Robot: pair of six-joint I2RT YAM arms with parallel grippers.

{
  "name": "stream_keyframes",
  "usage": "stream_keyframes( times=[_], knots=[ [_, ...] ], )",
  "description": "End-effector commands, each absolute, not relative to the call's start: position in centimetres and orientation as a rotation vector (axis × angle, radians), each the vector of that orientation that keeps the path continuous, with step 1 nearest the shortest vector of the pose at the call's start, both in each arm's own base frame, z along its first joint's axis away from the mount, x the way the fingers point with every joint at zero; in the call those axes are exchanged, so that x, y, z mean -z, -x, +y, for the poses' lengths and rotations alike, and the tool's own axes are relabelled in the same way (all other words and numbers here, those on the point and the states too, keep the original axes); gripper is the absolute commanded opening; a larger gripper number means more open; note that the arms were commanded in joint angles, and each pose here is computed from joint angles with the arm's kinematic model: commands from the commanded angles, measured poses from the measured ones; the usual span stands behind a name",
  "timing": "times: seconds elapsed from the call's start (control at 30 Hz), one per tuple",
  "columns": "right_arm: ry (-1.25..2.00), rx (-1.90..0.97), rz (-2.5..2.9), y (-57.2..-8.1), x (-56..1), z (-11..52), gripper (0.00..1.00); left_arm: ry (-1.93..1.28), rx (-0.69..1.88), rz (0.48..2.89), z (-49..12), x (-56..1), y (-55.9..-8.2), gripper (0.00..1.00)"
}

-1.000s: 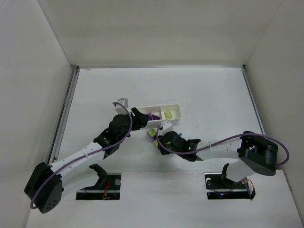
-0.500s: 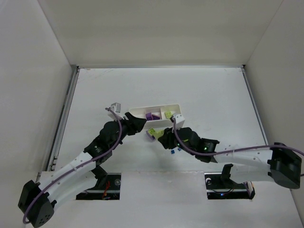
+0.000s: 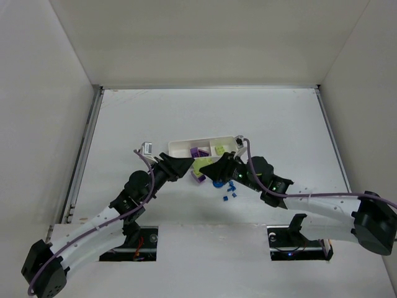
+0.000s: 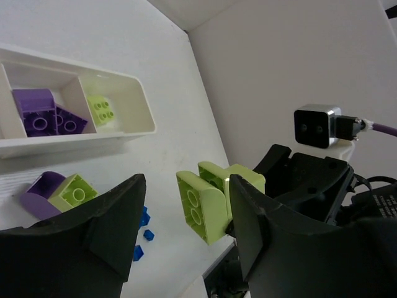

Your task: Sort the legos into containers by color

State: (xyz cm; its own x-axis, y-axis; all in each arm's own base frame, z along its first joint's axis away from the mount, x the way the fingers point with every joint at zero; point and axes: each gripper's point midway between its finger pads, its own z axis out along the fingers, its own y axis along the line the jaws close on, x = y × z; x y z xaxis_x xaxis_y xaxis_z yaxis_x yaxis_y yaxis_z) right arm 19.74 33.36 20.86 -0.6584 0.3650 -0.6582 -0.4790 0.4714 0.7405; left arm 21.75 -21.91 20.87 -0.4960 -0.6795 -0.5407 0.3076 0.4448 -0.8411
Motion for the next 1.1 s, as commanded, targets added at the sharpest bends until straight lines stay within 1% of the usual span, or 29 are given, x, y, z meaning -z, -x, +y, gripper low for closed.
stream_keyframes(
  times=[0.0, 0.3, 0.73, 0.87, 1.07],
  knots=[
    [0.038, -1.502, 1.78, -19.2, -24.2, 34.1, 0.28, 0.334, 1.384, 1.576, -22.5, -23.7, -21.2, 0.53],
    [-0.051, -1.657, 1.723, -19.4, -25.1, 33.8, 0.28, 0.38, 1.421, 1.533, -22.3, -23.7, -21.4, 0.49],
    [-0.121, -1.852, 1.66, -19.2, -26.3, 35.0, 0.29, 0.389, 1.461, 1.483, -22.7, -24.7, -21.7, 0.48],
    [-0.147, -1.886, 1.663, -19.4, -25.7, 35.4, 0.29, 0.383, 1.471, 1.474, -22.9, -25.0, -21.8, 0.42],
    [-0.178, -1.86, 1.668, -20.2, -24.7, 35.0, 0.29, 0.386, 1.47, 1.469, -22.8, -25.2, -21.9, 0.29]
  ],
)
